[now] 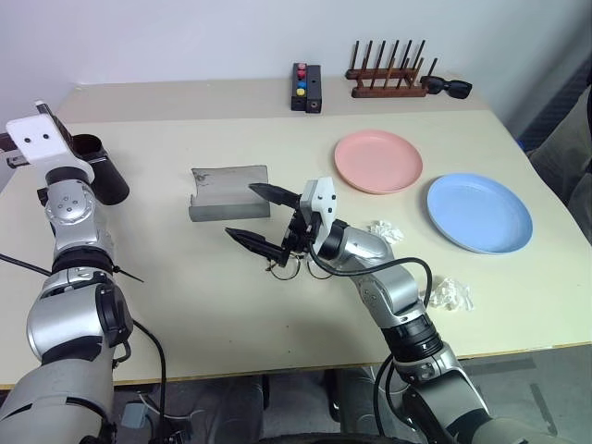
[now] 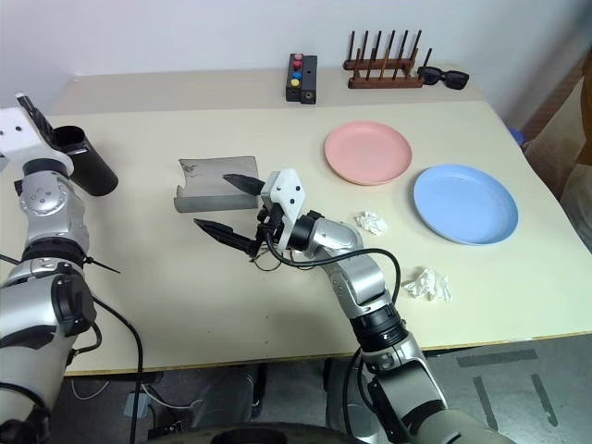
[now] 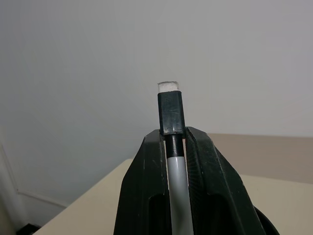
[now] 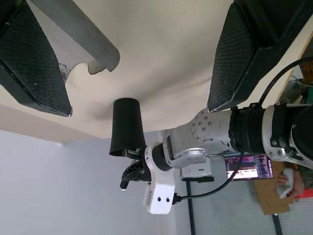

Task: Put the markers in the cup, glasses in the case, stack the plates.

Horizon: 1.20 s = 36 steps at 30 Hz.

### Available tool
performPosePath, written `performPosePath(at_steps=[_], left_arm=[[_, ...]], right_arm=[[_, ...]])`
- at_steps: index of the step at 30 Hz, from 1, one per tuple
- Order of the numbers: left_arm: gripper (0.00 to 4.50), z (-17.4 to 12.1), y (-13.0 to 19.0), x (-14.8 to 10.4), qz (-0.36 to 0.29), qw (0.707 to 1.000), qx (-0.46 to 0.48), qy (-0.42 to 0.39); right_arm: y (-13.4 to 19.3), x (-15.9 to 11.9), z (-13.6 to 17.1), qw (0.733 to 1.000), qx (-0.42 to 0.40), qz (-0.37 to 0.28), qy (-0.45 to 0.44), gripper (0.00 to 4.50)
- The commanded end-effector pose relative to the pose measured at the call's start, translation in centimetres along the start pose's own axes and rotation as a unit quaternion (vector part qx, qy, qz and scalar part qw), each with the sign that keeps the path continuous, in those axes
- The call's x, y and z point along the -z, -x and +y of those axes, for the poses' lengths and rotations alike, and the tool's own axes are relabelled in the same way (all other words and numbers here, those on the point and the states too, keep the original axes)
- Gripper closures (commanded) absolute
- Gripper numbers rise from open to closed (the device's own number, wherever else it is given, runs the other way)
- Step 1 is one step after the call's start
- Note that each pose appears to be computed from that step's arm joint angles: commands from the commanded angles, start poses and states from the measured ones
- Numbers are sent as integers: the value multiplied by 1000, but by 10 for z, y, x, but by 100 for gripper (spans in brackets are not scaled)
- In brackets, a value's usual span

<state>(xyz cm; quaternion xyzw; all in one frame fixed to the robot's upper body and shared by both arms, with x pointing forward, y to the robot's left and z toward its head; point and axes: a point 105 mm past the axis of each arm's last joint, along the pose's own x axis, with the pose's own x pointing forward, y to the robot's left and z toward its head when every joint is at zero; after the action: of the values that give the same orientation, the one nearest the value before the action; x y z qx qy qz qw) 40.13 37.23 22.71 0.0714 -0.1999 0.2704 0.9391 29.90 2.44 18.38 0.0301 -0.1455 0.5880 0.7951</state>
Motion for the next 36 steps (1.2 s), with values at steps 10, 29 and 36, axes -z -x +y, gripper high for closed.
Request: performPosePath(at_steps=[10, 29, 36], left_arm=[[210, 2, -6, -18, -30, 999, -11, 17], [4, -61, 1, -44, -54, 966, 242, 73], [4, -121, 68, -41, 3, 834, 551, 23]], right_arm=[[-2, -14, 2, 1000, -10, -25, 10, 0], [17, -17, -9, 998, -18, 20, 52, 0], [32, -13, -9, 995, -38, 63, 66, 0]])
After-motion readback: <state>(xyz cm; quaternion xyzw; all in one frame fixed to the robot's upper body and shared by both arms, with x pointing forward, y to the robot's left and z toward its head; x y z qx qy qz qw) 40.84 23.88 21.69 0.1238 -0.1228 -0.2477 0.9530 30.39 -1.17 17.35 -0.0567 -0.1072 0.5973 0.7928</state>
